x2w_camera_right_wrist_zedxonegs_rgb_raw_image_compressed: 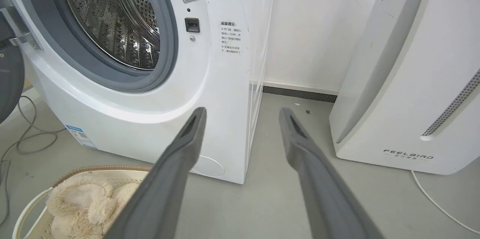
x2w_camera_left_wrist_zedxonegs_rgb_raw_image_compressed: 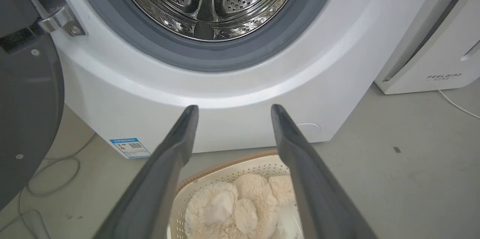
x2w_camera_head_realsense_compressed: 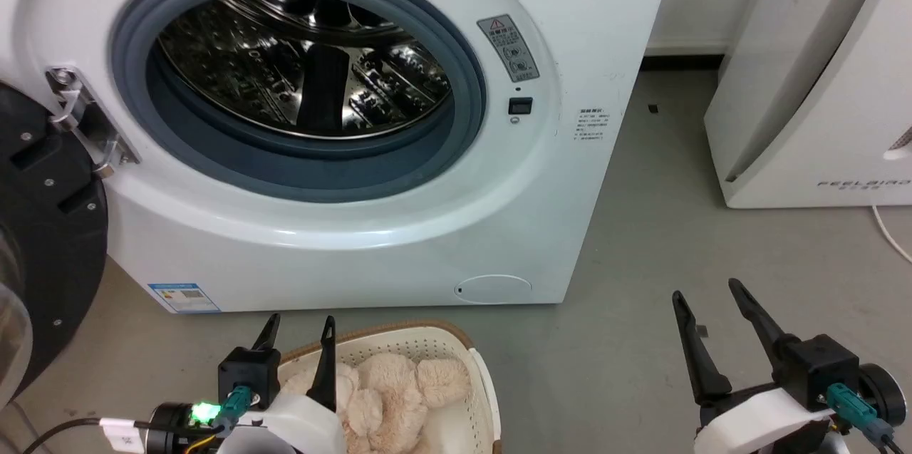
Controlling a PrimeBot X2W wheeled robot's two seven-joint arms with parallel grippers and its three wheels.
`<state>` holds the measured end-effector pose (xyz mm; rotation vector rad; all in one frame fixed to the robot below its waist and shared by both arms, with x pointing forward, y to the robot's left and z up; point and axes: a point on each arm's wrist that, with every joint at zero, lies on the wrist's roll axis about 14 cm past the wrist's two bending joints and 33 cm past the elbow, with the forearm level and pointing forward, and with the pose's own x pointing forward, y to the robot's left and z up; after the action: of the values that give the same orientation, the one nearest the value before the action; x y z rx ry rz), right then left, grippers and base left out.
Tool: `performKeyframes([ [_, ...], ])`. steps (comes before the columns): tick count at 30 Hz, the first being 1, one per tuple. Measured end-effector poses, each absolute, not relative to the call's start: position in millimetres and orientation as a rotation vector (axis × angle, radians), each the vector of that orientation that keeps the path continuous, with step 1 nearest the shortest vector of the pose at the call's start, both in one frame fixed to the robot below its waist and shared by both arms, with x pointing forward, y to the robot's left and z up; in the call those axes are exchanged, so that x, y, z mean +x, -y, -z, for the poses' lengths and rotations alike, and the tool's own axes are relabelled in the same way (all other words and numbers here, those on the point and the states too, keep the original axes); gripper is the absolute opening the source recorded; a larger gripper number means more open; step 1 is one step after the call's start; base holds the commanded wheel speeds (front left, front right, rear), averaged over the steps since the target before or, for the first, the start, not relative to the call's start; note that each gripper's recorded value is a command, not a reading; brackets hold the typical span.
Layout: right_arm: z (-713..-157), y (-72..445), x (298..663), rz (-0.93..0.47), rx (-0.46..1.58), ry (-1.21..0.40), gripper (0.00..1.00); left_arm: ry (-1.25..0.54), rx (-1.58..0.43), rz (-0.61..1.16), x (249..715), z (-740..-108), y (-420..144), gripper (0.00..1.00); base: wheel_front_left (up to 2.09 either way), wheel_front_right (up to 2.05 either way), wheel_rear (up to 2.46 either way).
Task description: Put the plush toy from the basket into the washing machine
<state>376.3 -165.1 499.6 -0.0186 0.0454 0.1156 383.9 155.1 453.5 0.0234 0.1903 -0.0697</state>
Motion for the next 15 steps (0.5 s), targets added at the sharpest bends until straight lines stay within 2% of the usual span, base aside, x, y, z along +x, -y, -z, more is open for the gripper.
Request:
performKeyframes([
  [15, -481.2, 171.9, 386.7, -0.095, -0.010, -0.079, 1.00, -0.352, 0.035, 0.153, 400.7, -398.0, -139.2, 1.00, 0.00, 0.00, 0.00],
])
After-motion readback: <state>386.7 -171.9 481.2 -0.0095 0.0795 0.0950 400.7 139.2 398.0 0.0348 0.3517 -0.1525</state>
